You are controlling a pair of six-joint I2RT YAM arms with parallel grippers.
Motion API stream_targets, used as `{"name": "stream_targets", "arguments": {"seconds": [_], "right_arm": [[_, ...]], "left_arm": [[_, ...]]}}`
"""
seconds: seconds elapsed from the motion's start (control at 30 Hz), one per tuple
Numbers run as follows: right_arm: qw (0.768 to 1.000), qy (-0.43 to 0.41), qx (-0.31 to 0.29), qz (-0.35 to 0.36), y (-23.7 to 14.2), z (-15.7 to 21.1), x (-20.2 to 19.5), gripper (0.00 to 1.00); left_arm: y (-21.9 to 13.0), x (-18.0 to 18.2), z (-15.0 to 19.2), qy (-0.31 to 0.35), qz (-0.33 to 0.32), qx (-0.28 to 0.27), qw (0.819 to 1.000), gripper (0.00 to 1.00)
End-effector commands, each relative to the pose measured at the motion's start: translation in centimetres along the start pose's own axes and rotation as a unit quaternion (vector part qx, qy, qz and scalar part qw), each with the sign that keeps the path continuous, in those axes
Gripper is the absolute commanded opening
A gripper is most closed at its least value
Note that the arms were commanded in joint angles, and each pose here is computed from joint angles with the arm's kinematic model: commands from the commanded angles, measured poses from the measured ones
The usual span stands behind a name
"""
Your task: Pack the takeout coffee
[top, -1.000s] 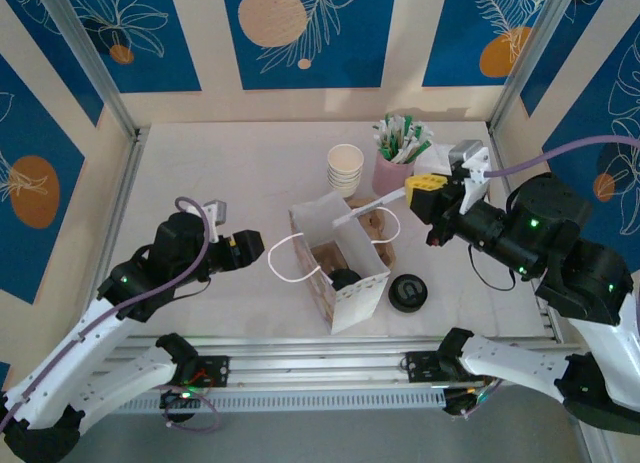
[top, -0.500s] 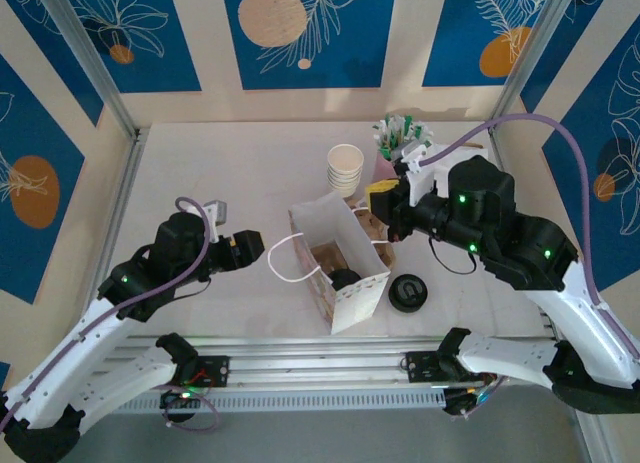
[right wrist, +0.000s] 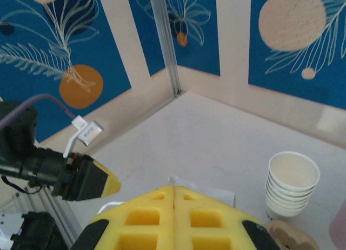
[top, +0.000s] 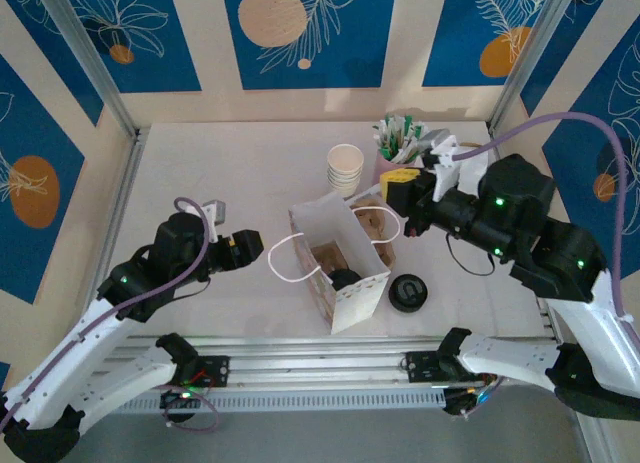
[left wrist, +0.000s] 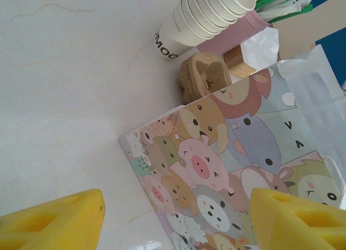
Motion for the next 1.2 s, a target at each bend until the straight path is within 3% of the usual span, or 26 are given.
{"name": "stream_targets", "arguments": {"seconds": [0.0,0.57,0.63,0.7,1.0,1.17], "right_arm": [[0.999,-0.002,-0.035,-0.004,-1.7,-1.2,0.3,0.0],[0.995,0.015,0.101,-0.006,4.3,4.2,-0.6,0.01],[0.993,0.013,0.121,0.003,5.3,4.8,-0.8,0.11],[0.991,0.011,0.131,0.024,5.9,5.0,-1.1,0.34],[0.993,-0.013,0.068,0.092,5.5,3.1,-2.6,0.35],[0.983,0.039,0.014,0.176,4.3,2.1,-6.2,0.35]], "left_arm": [[-0.8,-0.1,0.0,0.003,-0.003,-0.004,1.0,0.71],[-0.7,0.1,0.2,0.001,-0.007,-0.003,1.0,0.71],[-0.7,0.1,0.3,0.001,-0.007,-0.002,1.0,0.71],[-0.8,0.2,0.2,0.0,-0.008,-0.001,1.0,0.71],[-1.1,0.6,0.6,0.003,-0.019,-0.006,1.0,0.71],[-0.9,0.6,0.4,0.009,-0.026,-0.004,1.0,0.72]]}}
Point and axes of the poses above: each hand's point on the last joint's axis, 136 mm out from that joint toward the fingers, its own y axis out along the fingers, its own x axis along the line the jaws close on, z = x × y, the point moved 9 cm from there along -y, back along the fingers, and after that the axes turned 11 degrees about y, right-handed, at the moved point
